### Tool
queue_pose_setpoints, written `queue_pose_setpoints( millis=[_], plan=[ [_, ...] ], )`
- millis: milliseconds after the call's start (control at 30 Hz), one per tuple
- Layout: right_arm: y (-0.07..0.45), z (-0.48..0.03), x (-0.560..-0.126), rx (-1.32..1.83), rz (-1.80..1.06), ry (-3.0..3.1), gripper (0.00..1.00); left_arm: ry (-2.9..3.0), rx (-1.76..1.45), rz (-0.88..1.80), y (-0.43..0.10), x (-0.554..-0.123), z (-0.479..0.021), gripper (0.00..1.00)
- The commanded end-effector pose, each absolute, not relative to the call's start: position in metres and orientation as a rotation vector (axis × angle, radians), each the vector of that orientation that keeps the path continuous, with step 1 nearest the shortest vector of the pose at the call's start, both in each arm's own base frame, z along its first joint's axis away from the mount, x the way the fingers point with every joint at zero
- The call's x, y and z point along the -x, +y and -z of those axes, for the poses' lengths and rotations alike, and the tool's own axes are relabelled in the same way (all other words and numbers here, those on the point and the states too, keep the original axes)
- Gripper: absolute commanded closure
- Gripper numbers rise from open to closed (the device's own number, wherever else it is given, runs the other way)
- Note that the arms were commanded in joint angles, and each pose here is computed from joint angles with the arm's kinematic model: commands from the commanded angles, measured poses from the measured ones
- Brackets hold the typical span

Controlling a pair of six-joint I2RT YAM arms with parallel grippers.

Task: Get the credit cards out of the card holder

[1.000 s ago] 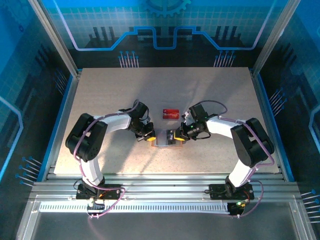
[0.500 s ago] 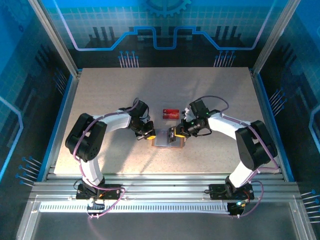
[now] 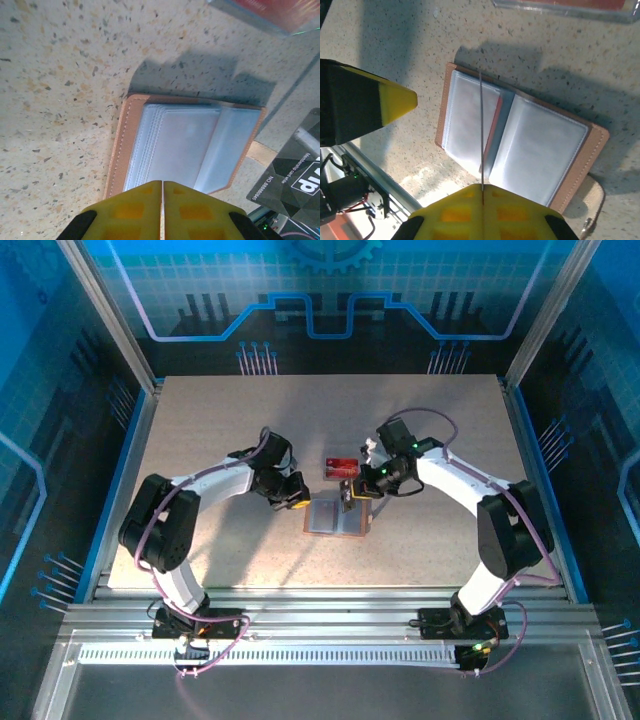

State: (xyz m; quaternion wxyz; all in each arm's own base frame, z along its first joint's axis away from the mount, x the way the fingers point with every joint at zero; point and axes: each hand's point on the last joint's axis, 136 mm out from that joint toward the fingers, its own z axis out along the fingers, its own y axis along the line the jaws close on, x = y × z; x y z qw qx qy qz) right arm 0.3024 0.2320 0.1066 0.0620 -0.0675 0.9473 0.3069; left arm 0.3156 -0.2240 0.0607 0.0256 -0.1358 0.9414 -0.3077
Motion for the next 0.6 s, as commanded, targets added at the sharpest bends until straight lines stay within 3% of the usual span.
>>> queue_pose_setpoints(
  millis=[0,333,567],
  plan=[
    [0.219,-0.107,-0.300,0.412,-0.777,2.901,0.98,2.877,0.419,0.930,-0.213,-0.317,-0.066,0.90],
    [0.203,-0.127,-0.325,1.094,-0.327,2.693,1.00,2.853,0.448,0.938,-0.201,-0.318,-0.069,0.89],
    [0.212,-0.142,-0.325,1.504,-0.249,2.487,1.00,2.838,0.451,0.927,-0.195,-0.316,-0.079,0.89]
  ],
)
